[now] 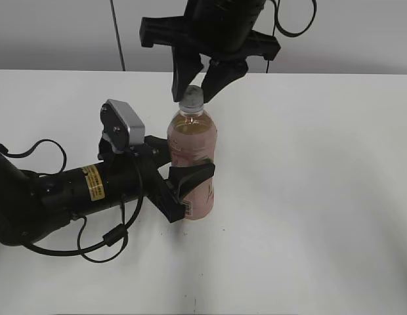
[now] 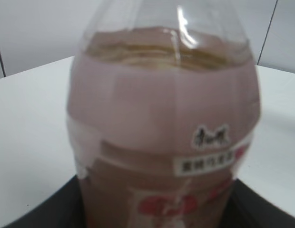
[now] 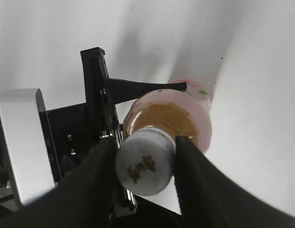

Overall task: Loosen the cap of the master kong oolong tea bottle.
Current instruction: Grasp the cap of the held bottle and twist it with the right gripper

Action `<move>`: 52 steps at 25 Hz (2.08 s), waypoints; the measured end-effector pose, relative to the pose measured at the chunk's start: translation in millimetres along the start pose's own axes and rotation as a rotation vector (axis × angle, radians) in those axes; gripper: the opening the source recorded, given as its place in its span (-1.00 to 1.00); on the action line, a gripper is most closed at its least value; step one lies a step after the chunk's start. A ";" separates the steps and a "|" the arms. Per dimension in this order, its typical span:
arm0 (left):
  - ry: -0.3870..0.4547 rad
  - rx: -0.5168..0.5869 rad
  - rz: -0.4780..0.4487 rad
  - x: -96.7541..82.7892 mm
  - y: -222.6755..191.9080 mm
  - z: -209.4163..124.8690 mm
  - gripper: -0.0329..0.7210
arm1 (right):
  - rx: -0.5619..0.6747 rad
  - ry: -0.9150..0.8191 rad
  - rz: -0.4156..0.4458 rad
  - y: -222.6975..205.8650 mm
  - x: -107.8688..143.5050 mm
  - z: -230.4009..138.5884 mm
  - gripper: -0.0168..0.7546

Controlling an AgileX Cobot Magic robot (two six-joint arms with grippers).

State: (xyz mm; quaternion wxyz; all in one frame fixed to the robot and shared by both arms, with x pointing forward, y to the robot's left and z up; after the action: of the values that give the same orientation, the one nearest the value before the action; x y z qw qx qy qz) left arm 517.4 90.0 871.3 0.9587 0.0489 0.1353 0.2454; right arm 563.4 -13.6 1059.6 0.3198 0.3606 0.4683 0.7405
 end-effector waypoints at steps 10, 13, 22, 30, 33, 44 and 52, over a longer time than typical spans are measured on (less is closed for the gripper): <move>0.000 0.000 0.000 0.0 0.0 0.0 0.10 | -0.002 0.466 0.001 0.0 0.2 0.2 -0.23; 0.000 0.000 0.000 0.0 0.0 0.0 0.10 | -0.005 0.669 0.001 -0.1 0.6 0.4 -0.24; 0.001 -0.001 0.003 0.4 0.0 0.2 0.10 | -0.008 1.056 0.002 -0.2 1.7 0.4 -0.24; -0.001 -0.002 0.005 0.4 -0.1 0.2 0.10 | -0.011 1.380 0.008 -0.2 2.4 0.2 -0.24; -0.001 -0.002 0.005 0.4 -0.1 0.2 0.10 | -0.018 1.559 0.019 -0.2 3.7 -0.2 -0.24; -0.001 -0.003 0.006 0.5 -0.1 0.3 0.10 | -0.037 2.068 0.028 1.3 5.2 -1.0 -0.24; 0.002 -0.003 0.007 0.7 -0.1 0.4 0.10 | -0.078 1.707 0.073 3.2 10.9 -1.3 0.21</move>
State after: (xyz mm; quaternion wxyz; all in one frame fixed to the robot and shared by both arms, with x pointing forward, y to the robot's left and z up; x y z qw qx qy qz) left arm 518.1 90.2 871.5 0.9577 0.0475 0.1357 0.2492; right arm 556.0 -6.6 1064.8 -0.1544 -0.3173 0.5109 0.7839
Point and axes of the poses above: a point on each arm's last joint axis where the gripper is mounted, y pointing back along that axis away from the gripper, x along the wrist's bending axis when the last joint is at zero, z = x × y, the point moved 2 cm from there along -y, pointing out along that axis toward the gripper, and after that the axes turned 10 degrees about y, right-handed, at the moved point
